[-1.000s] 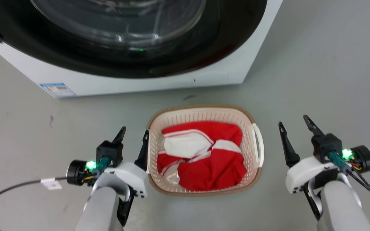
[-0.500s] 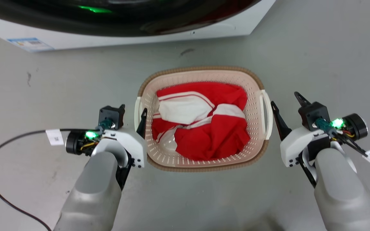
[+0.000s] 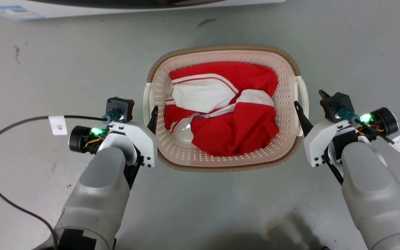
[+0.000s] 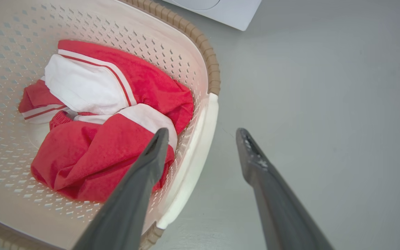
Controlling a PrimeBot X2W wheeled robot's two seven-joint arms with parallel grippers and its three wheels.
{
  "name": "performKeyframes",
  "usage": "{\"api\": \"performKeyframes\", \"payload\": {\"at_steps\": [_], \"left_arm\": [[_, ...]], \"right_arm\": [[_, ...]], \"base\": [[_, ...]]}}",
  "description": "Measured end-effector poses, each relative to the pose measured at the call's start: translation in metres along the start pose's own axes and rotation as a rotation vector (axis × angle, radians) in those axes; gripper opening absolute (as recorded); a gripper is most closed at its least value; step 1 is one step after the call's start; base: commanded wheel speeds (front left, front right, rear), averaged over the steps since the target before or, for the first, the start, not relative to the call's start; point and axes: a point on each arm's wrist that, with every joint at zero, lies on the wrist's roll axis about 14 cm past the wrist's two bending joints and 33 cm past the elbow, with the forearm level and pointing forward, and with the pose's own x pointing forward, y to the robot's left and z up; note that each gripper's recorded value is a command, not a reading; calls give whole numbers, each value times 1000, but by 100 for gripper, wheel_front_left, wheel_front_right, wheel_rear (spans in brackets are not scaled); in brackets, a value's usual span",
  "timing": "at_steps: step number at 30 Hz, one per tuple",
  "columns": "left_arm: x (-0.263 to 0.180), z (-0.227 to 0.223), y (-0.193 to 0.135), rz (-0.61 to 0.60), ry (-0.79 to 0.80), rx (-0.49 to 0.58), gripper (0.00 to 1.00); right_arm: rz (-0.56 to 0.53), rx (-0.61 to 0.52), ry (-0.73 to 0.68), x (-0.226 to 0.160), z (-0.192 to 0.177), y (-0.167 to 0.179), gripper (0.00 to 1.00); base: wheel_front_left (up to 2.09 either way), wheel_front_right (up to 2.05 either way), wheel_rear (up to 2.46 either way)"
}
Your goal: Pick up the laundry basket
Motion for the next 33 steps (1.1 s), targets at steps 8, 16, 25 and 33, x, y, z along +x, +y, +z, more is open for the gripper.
{"api": "performKeyframes", "payload": {"at_steps": [8,16,25,33], "left_arm": [[13,-15,-1,-14,49,-3,100],[23,-26,-7,-40,84,7,100],[32,-38,-13,-65,121,4,100],[33,-39,-14,-70,129,4,0]], "right_arm": [[30,3,68,18,-18,7,100],[46,26,144,27,-40,11,100],[62,43,176,35,-50,19,100],[71,54,188,35,-53,24,0]], "base": [[0,0,0],[0,0,0],[0,0,0],[0,0,0]]}}
